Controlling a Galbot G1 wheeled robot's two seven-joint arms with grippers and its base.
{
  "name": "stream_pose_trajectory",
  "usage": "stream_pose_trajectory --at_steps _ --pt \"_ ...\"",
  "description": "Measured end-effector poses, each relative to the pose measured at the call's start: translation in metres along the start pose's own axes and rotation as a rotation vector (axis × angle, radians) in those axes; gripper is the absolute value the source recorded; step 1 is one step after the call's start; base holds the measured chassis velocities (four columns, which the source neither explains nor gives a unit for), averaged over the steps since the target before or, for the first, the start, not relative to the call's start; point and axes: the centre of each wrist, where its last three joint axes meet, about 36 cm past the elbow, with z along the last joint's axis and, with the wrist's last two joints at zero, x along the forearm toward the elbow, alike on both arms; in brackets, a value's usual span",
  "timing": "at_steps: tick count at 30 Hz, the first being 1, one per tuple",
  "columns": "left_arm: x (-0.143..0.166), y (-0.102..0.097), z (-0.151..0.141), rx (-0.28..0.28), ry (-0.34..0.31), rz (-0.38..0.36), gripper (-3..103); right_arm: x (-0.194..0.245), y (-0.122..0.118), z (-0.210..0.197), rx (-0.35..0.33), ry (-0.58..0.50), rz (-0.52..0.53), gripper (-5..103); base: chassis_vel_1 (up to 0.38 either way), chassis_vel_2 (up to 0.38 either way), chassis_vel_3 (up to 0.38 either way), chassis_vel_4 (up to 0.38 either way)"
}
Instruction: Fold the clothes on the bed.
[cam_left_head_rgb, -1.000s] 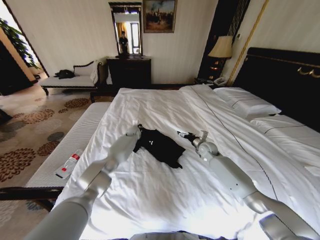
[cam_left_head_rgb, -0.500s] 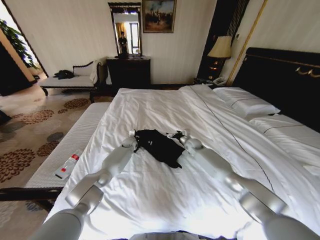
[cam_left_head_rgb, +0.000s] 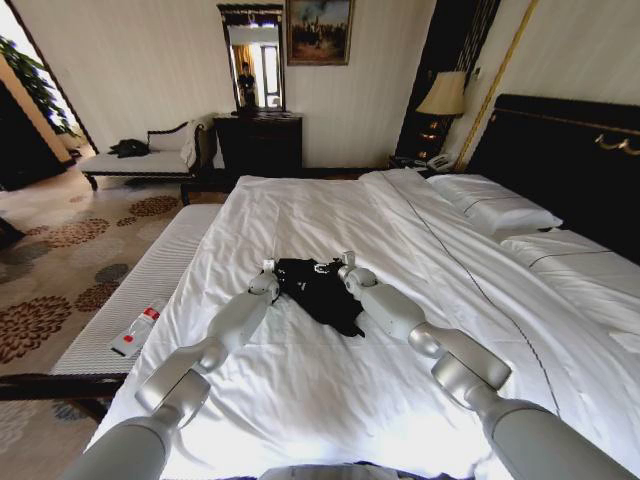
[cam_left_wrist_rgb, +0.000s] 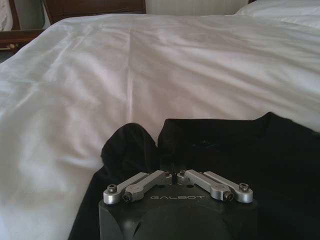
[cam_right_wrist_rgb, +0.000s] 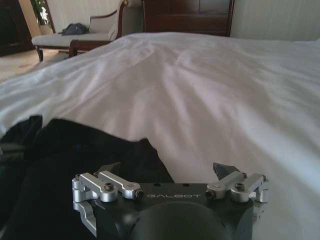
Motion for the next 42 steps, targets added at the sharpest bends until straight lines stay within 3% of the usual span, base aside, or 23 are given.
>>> stream_pose_trajectory --at_steps 3,5,7,8,15,17,20,23,26,42 --pt "0.000 -0.006 0.000 -0.005 0.000 0.011 0 -0.001 -0.001 0.005 0.001 0.012 0.000 101 0.000 0.000 0.000 0.000" --pt "0.000 -0.007 0.000 -0.006 0.000 0.014 0 -0.002 0.000 0.006 -0.001 0.015 -0.003 96 0.000 0.000 0.000 0.000" --pt "0.000 -0.009 0.001 -0.010 0.001 0.017 0 -0.004 0.005 0.008 -0.003 0.026 -0.016 75 0.000 0.000 0.000 0.000" --pt "0.000 -0.009 0.001 -0.010 0.001 0.017 0 -0.004 0.005 0.008 -0.003 0.026 -0.016 75 0.000 0.000 0.000 0.000" --pt "0.000 -0.007 0.004 -0.011 0.007 0.015 0 -0.005 0.011 0.014 0.009 0.040 -0.035 42 0.000 0.000 0.000 0.000" --pt "0.000 -0.007 0.004 -0.012 0.008 0.015 0 -0.005 0.011 0.014 0.009 0.040 -0.035 42 0.000 0.000 0.000 0.000" --pt "-0.001 -0.006 0.006 -0.013 0.010 0.014 0 -0.004 0.012 0.013 0.011 0.035 -0.036 26 0.000 0.000 0.000 0.000" --pt "-0.001 -0.006 0.006 -0.013 0.012 0.014 0 -0.004 0.013 0.012 0.011 0.032 -0.035 20 0.000 0.000 0.000 0.000" --pt "-0.001 -0.005 0.006 -0.013 0.013 0.014 0 -0.004 0.015 0.010 0.018 0.024 -0.036 4 0.000 0.000 0.000 0.000" --pt "0.000 -0.009 0.002 -0.009 0.005 0.021 0 0.003 0.015 0.012 0.023 -0.001 -0.025 0 0.000 0.000 0.000 0.000"
